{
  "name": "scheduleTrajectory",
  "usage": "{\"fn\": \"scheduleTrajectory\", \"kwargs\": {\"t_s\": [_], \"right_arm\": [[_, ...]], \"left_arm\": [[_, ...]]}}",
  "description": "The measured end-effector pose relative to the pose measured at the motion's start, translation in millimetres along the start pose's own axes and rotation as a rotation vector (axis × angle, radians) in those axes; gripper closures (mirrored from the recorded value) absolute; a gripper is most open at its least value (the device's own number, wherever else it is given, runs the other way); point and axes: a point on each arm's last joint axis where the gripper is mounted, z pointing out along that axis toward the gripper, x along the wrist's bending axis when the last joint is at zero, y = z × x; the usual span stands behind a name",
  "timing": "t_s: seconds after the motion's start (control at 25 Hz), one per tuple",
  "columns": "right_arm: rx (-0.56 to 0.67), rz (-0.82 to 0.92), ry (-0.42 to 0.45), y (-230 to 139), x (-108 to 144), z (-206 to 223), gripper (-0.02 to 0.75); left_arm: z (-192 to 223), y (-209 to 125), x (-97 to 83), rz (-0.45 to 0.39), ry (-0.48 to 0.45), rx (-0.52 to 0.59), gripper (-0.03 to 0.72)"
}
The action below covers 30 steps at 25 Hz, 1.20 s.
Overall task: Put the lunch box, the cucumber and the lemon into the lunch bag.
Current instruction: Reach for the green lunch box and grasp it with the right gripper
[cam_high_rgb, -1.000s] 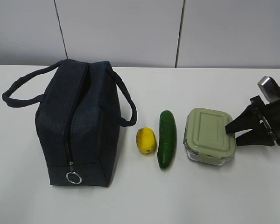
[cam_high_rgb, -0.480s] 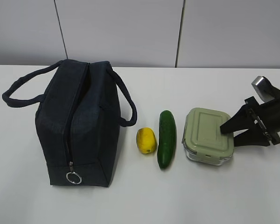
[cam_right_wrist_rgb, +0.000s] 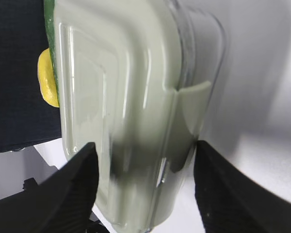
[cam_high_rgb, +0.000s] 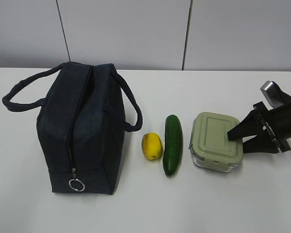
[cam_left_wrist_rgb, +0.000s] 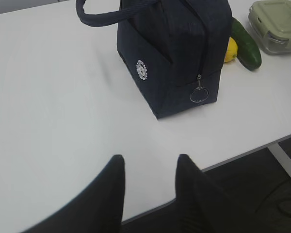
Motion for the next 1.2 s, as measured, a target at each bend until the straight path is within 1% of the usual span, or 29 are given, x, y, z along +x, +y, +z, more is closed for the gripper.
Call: {"fn": "scheduleTrajectory", "kwargs": {"t_s": [0.56,0.96,1.04,1.2], "right_arm": [[-0.010,-0.040,0.017,1.4,3.3,2.2,0.275],[0.001,-0.049,0.005,0.3,2.2,2.2,0.275],[0.002,-0.050,0.004,0.2,2.1,2.2,0.262],[0.002,-0.048,0.004,0.2,2.1,2.2,0.199]], "left_arm": [[0.0,0.0,0.0,0.000,0.000,0.000,0.450],[0.0,0.0,0.0,0.000,0.000,0.000,0.450],[0.0,0.0,0.0,0.000,0.000,0.000,0.450],[0.0,0.0,0.0,0.000,0.000,0.000,0.450]]}}
